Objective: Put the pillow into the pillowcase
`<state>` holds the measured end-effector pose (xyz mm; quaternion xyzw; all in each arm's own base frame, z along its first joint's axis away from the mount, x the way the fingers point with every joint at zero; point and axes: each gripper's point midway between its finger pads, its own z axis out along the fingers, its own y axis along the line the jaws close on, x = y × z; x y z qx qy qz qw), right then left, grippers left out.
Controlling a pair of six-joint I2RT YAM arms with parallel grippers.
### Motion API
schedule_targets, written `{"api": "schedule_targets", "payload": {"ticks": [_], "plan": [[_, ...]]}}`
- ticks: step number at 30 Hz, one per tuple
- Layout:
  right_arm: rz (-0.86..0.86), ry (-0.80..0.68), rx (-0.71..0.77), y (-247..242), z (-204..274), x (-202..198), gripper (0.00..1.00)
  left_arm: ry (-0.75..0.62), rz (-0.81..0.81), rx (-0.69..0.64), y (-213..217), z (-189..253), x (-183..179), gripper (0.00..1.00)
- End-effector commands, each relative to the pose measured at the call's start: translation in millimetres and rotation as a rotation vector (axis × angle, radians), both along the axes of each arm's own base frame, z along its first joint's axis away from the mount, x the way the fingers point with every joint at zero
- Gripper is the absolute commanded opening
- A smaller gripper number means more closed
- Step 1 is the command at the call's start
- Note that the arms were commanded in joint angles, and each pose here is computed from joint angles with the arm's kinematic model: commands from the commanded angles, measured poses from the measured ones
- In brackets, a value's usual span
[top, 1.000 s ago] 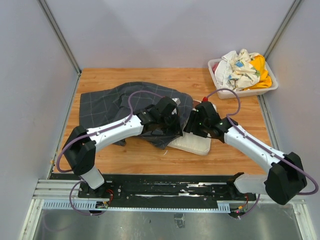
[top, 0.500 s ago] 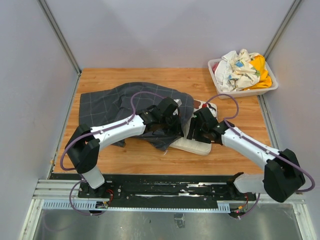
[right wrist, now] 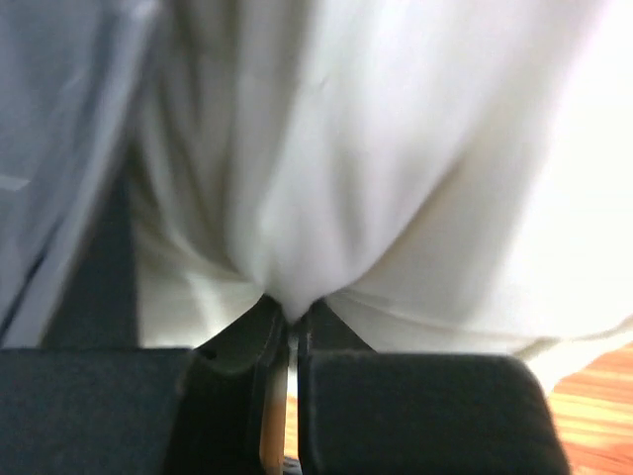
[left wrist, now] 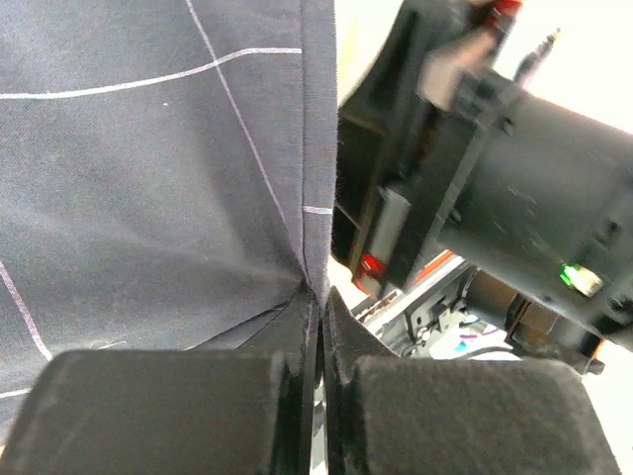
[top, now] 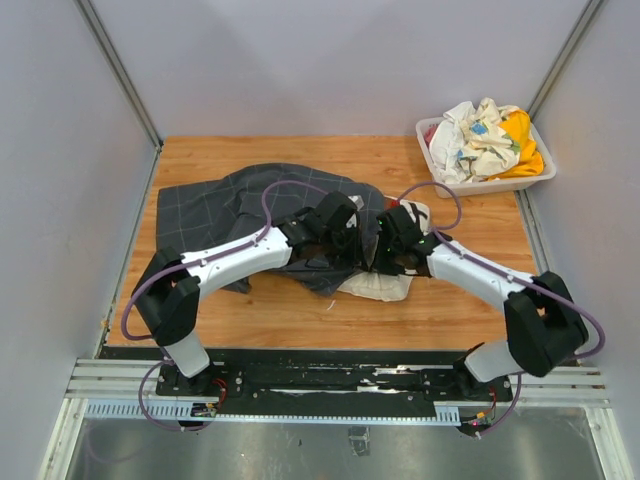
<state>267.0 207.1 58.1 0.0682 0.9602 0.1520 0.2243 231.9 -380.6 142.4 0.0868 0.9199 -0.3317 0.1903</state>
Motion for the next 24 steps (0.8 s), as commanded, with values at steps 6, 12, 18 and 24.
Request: {"api": "schedule_targets", "payload": {"ticks": [6,12,18,24], "plan": [[0.090,-0.254,0.301,45.4,121.1,19.4,0.01,-0.056,-0.097,-0.213,-45.7,84.4,15.5,0.00],[0.113,-0.204,0.334,56.8,103.5,18.0,0.01,-0.060,-0.111,-0.269,-54.7,105.1,23.0,0.00],[0.080,-0.135,0.253,37.2,70.6,3.7,0.01,-0.019,-0.075,-0.227,-33.4,72.5,13.8,0.00],[0.068,-0.111,0.200,15.7,60.2,-13.9,0.36,0.027,-0.034,-0.157,-4.5,32.0,-3.6,0.11]]}}
